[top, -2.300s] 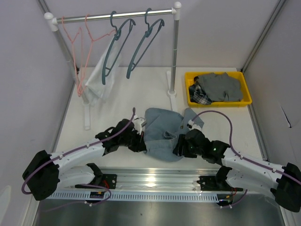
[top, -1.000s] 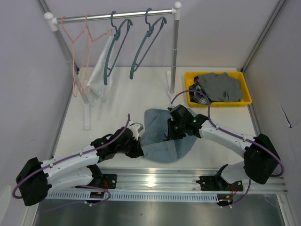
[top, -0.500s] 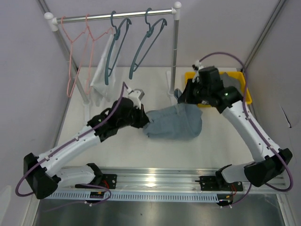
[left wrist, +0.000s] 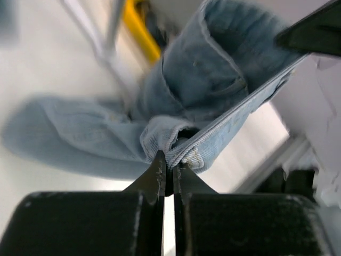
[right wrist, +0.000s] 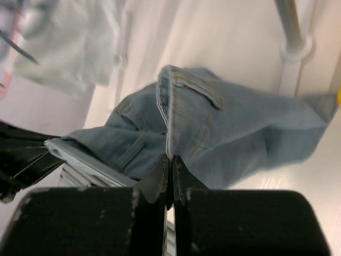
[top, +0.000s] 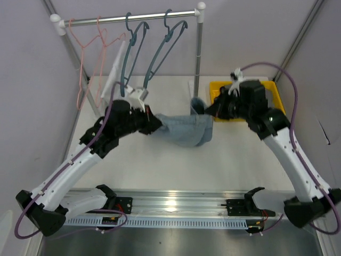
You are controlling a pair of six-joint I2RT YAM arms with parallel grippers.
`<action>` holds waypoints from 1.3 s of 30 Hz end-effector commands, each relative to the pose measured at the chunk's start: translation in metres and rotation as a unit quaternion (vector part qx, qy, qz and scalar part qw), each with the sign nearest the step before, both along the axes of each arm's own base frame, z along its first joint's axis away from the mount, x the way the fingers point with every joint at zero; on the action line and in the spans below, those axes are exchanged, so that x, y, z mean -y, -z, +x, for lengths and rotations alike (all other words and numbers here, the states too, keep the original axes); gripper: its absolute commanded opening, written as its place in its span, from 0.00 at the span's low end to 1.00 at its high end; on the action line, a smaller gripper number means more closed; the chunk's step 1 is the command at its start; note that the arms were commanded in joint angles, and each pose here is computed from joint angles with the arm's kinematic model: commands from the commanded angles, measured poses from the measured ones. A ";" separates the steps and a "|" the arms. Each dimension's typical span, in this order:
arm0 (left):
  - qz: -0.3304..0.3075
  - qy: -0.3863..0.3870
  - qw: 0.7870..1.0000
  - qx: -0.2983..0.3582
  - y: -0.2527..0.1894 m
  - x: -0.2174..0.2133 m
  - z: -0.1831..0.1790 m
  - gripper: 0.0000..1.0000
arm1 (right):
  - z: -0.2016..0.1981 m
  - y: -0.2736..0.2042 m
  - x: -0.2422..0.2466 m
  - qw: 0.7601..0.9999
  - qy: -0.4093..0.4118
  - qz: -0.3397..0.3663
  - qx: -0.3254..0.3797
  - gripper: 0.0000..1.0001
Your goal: Place the skirt on the hanger
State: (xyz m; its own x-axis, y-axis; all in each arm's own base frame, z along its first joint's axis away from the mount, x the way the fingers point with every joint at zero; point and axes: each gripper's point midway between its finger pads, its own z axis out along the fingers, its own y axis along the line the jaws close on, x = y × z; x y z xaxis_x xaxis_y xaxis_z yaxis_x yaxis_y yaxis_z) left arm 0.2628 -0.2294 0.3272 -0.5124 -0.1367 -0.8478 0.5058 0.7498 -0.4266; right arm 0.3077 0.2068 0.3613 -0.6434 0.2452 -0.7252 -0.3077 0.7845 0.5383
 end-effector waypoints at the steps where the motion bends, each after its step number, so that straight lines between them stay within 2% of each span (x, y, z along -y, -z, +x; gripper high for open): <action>1: 0.020 -0.068 0.992 -0.100 0.076 -0.039 -0.033 0.00 | -0.036 0.085 0.060 0.990 0.114 -0.055 -0.058 0.00; 2: 0.042 -0.067 0.985 -0.152 0.134 -0.042 -0.048 0.00 | -0.055 0.091 0.066 0.990 0.122 -0.042 -0.052 0.00; 3: 0.037 -0.062 0.983 -0.167 0.146 -0.040 -0.057 0.00 | -0.075 0.145 0.062 0.987 0.111 -0.056 -0.100 0.00; 4: 0.036 -0.071 0.975 -0.209 0.187 -0.045 -0.073 0.00 | -0.088 0.164 0.060 0.983 0.121 -0.038 -0.130 0.00; 5: 0.029 -0.069 0.972 -0.224 0.197 -0.044 -0.081 0.00 | -0.102 0.173 0.060 0.984 0.122 -0.021 -0.131 0.00; 6: 0.015 -0.070 0.968 -0.241 0.204 -0.041 -0.087 0.00 | -0.122 0.215 0.058 0.978 0.112 -0.037 -0.170 0.00; 7: 0.017 -0.071 0.965 -0.254 0.220 -0.044 -0.096 0.00 | -0.131 0.226 0.057 0.974 0.122 -0.023 -0.190 0.00; 9: 0.028 -0.069 0.959 -0.274 0.243 -0.047 -0.108 0.03 | -0.144 0.239 0.057 0.972 0.119 -0.016 -0.203 0.12; 10: 0.030 -0.068 0.958 -0.277 0.246 -0.048 -0.111 0.17 | -0.153 0.248 0.056 0.970 0.116 -0.017 -0.215 0.26; 12: 0.035 -0.059 0.957 -0.281 0.250 -0.048 -0.117 0.30 | -0.155 0.250 0.065 0.969 0.132 -0.033 -0.209 0.40; 13: 0.034 -0.049 0.957 -0.282 0.249 -0.045 -0.120 0.41 | -0.157 0.249 0.067 0.969 0.131 -0.038 -0.208 0.47; 14: 0.026 -0.037 0.960 -0.277 0.244 -0.042 -0.123 0.47 | -0.157 0.242 0.069 0.970 0.133 -0.042 -0.200 0.55; 16: 0.009 -0.011 0.963 -0.269 0.230 -0.031 -0.128 0.61 | -0.158 0.235 0.080 0.969 0.145 -0.059 -0.191 0.61; 17: 0.001 -0.006 0.965 -0.261 0.221 -0.030 -0.130 0.63 | -0.156 0.224 0.082 0.971 0.145 -0.062 -0.178 0.64; 21: 0.008 -0.012 0.972 -0.234 0.196 -0.035 -0.126 0.65 | -0.145 0.208 0.085 0.972 0.150 -0.086 -0.158 0.66; 27: 0.007 -0.012 0.975 -0.222 0.170 -0.038 -0.127 0.65 | -0.141 0.221 0.072 0.973 0.121 -0.094 -0.171 0.59; 30: 0.024 -0.010 0.970 -0.240 0.181 -0.039 -0.130 0.64 | -0.146 0.233 0.070 0.971 0.107 -0.106 -0.185 0.57; 34: 0.050 -0.008 0.954 -0.297 0.219 -0.036 -0.142 0.63 | -0.153 0.242 0.061 0.971 0.084 -0.111 -0.194 0.59; 39: 0.033 -0.004 0.950 -0.312 0.228 -0.029 -0.149 0.65 | -0.159 0.259 0.055 0.965 0.076 -0.128 -0.216 0.61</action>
State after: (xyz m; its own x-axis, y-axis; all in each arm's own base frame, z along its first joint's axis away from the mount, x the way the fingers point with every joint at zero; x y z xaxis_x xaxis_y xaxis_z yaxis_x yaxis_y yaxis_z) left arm 0.1160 -0.1914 0.0944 -0.9117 -0.0690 -0.4051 0.1791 0.8206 -0.5428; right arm 0.1482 0.1445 0.1079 -0.8664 0.2196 -0.4485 0.0447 0.9286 0.3684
